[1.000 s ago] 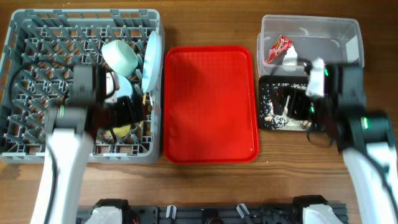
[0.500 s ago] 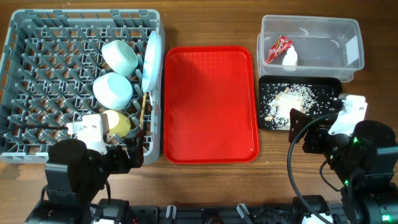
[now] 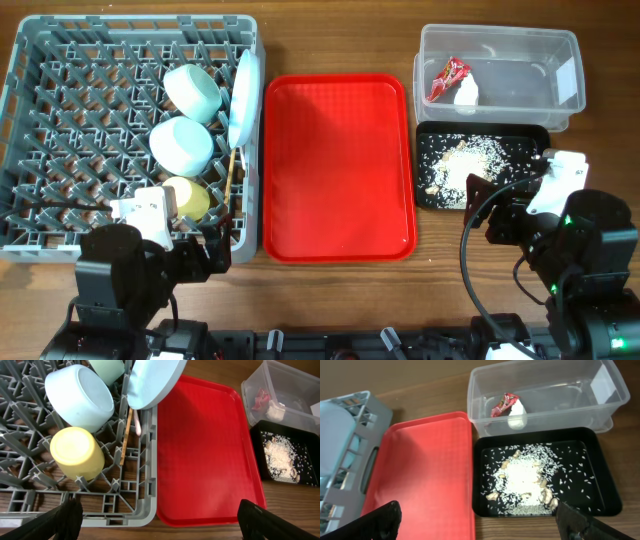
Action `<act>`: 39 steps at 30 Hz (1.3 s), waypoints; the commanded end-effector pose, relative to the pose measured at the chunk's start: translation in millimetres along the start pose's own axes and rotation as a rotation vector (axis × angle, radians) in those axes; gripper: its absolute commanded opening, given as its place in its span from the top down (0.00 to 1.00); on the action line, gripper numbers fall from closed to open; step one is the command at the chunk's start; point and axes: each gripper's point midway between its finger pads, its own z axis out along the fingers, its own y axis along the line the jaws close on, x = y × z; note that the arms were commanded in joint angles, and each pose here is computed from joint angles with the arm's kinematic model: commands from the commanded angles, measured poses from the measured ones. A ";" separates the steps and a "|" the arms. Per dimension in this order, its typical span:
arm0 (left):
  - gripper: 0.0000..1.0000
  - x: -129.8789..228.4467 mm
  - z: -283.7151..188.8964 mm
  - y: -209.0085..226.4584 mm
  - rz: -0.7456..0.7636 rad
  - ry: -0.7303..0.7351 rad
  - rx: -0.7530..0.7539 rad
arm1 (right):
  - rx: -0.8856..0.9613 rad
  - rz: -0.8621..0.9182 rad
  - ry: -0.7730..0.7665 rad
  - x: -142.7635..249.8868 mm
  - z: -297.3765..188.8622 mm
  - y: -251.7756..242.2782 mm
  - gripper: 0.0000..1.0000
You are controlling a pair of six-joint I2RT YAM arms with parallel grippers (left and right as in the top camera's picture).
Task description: Sort waste into correct bins and load items into the dishwasher rack
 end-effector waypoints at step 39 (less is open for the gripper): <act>0.00 2.8 2.4 1.1 0.024 0.007 -0.003 | -0.131 -0.206 -0.606 62.6 72.2 -8.7 0.00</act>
